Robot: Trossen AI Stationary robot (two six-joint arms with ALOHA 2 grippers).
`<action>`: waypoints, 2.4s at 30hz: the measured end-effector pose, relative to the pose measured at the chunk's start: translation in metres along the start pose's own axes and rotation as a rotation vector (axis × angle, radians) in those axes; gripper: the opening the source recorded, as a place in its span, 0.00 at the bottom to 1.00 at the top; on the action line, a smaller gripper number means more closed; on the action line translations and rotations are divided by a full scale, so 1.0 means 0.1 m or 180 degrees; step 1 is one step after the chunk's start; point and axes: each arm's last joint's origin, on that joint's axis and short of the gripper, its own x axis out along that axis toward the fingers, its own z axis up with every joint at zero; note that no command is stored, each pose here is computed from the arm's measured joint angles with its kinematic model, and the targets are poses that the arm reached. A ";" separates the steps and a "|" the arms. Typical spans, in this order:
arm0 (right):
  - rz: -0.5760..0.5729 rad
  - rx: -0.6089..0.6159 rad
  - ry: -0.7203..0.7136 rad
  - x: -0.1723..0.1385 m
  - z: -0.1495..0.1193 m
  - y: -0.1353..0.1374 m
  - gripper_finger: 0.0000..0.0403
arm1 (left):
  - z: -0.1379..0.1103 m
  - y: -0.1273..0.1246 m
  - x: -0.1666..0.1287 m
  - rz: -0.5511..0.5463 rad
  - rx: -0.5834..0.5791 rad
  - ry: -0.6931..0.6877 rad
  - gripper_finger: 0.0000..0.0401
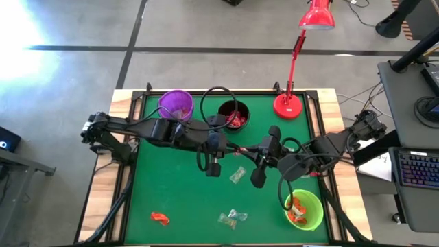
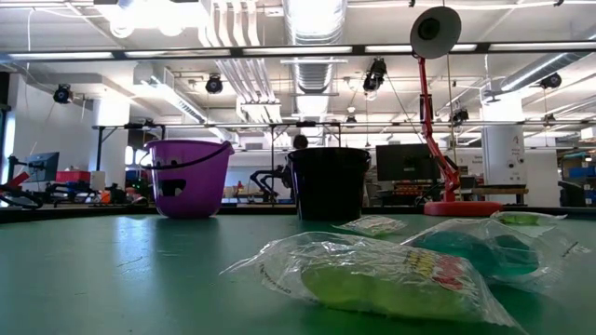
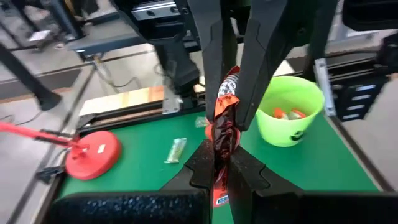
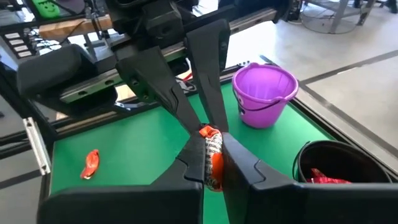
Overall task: Sort candy
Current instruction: Put the orange chocolate into the green bucket
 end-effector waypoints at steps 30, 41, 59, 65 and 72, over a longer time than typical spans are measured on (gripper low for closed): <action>-0.0527 0.0361 0.0785 0.01 -0.36 -0.14 0.03 | -0.13 0.00 -0.07 0.0115 0.0109 0.0565 0.36; -0.0875 0.1010 0.1622 0.05 -0.64 -0.14 0.03 | -0.39 0.00 -0.17 0.0095 0.0309 0.1479 0.36; -0.1184 0.1951 0.2643 -0.57 -1.15 0.31 0.03 | -0.55 0.00 -0.27 0.0016 0.0440 0.2093 0.37; -0.1448 0.2233 0.2895 -0.91 -1.31 0.38 0.03 | -0.55 0.00 -0.27 0.0011 0.0456 0.2094 0.37; -0.1615 0.2343 0.3070 -1.15 -1.43 0.43 0.03 | -0.55 0.00 -0.27 0.0007 0.0459 0.2098 0.37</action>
